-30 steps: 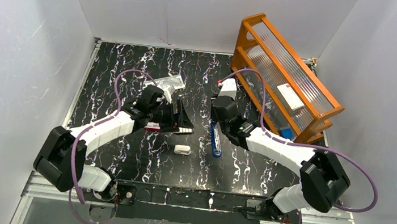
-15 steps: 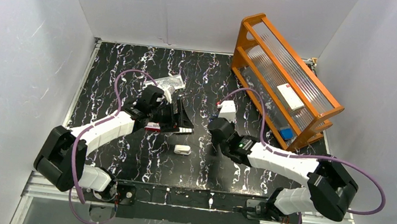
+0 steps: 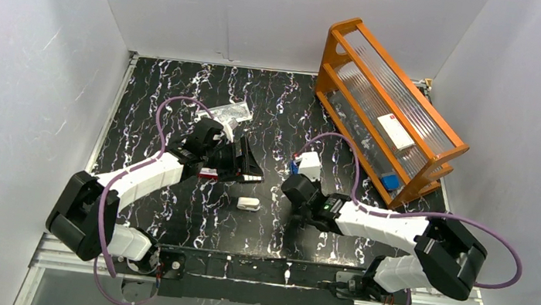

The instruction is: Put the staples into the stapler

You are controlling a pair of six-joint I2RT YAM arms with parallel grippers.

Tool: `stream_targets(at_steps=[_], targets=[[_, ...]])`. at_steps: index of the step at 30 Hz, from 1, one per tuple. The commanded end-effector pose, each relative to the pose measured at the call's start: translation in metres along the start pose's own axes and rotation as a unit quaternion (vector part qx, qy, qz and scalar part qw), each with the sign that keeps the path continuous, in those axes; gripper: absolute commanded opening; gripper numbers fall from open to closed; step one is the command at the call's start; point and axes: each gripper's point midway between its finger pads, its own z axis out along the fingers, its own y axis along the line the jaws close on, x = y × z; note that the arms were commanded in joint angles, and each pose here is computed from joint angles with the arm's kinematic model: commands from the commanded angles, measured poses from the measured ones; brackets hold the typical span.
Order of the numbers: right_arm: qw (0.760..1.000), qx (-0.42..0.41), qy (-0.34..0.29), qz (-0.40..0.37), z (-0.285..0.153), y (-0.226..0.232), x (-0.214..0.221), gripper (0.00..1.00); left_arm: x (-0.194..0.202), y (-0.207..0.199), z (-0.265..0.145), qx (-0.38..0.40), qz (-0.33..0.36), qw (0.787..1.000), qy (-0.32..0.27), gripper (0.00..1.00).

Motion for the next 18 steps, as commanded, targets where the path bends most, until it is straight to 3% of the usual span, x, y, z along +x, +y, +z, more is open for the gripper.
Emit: stream_targets(at_steps=[1,9,13,18], targets=[[1.0,-0.013,0.01,-0.005,-0.004,0.001,0.006,0.47,0.004,0.0,0.0,0.002,0.001,1.0,0.002,0.74],[0.999,-0.036,0.025,-0.004,-0.018,0.012,-0.014,0.7,0.002,-0.002,0.001,0.004,0.006,1.0,0.002,0.74],[0.999,-0.031,0.03,0.017,-0.025,0.011,-0.038,0.71,0.002,-0.001,0.002,0.003,0.008,1.0,0.003,0.74],[0.998,-0.016,0.052,0.015,-0.018,0.003,-0.041,0.63,0.004,0.004,0.003,-0.002,0.01,1.0,0.005,0.74]])
